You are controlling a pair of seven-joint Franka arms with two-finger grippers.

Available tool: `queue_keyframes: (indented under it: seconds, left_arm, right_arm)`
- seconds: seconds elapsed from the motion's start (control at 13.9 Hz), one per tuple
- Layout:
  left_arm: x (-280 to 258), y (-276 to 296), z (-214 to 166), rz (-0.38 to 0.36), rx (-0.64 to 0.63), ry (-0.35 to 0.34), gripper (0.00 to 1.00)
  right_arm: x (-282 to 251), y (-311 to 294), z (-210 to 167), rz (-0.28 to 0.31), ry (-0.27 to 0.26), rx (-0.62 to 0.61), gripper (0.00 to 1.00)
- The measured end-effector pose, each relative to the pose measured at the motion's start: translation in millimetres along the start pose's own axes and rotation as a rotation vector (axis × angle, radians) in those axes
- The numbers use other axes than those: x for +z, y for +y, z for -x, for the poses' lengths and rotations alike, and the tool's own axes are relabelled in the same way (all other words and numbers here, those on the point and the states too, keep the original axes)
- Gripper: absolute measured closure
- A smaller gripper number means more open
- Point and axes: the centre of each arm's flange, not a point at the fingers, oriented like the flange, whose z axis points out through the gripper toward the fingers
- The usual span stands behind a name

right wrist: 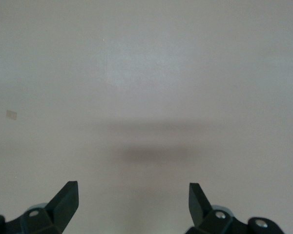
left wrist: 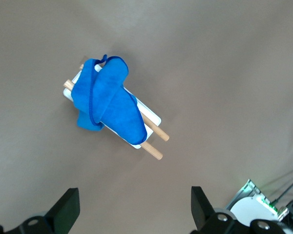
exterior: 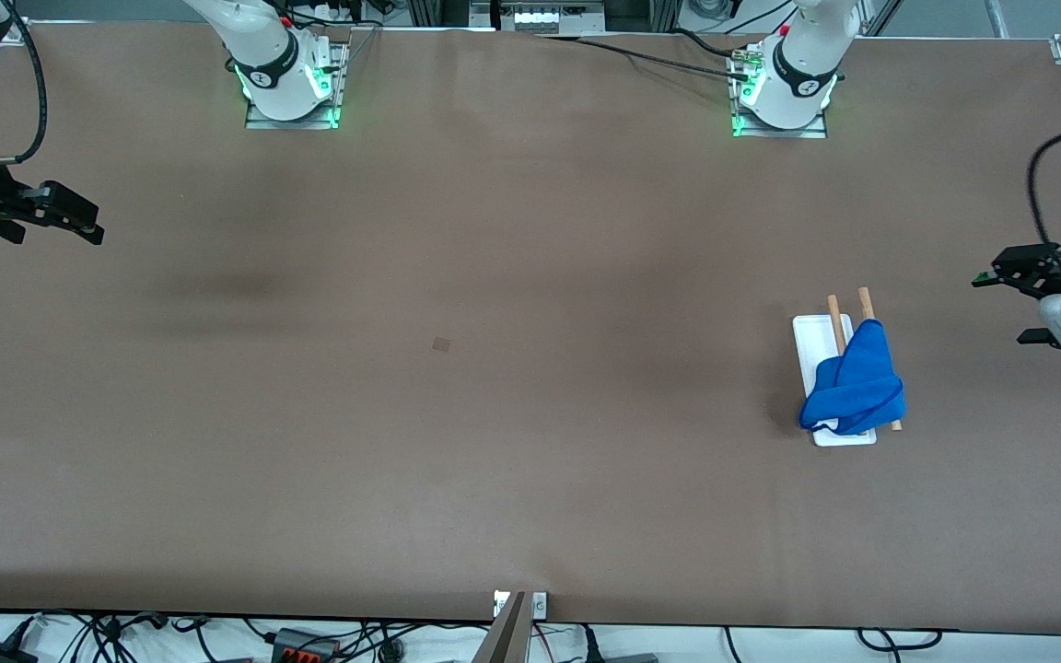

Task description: Pass towel and hang on rack

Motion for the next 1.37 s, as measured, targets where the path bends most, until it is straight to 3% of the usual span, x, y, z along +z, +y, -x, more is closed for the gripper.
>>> queue_keyframes:
  seconds: [0.36,0.72,0.93,1.15,1.37]
  left_arm:
    - [-23.2,75.2,-13.2,-0.15,-0.276,0.049,0.0]
    - [-21.0,121.8,7.6,-0.198,-0.707,0.094,0.0]
    - [-14.2,116.9,14.1,-0.191,-0.764,0.08,0.0]
    - [-14.5,111.7,23.8,-0.155,-0.787,0.021,0.0]
    - [-18.3,110.2,23.2,-0.131,-0.791,0.02,0.0]
  right_arm:
    - [-0.4,0.0,0.2,0.0,0.001,0.0,0.0]
    - [-0.8,-0.3,0.3,0.0,0.002,0.0,0.0]
    - [-0.9,-0.6,0.3,0.0,0.002,-0.001,0.0]
    - [-0.9,-0.6,0.3,0.0,0.002,-0.001,0.0]
    - [-1.0,-0.5,0.3,0.0,0.003,-0.001,0.0]
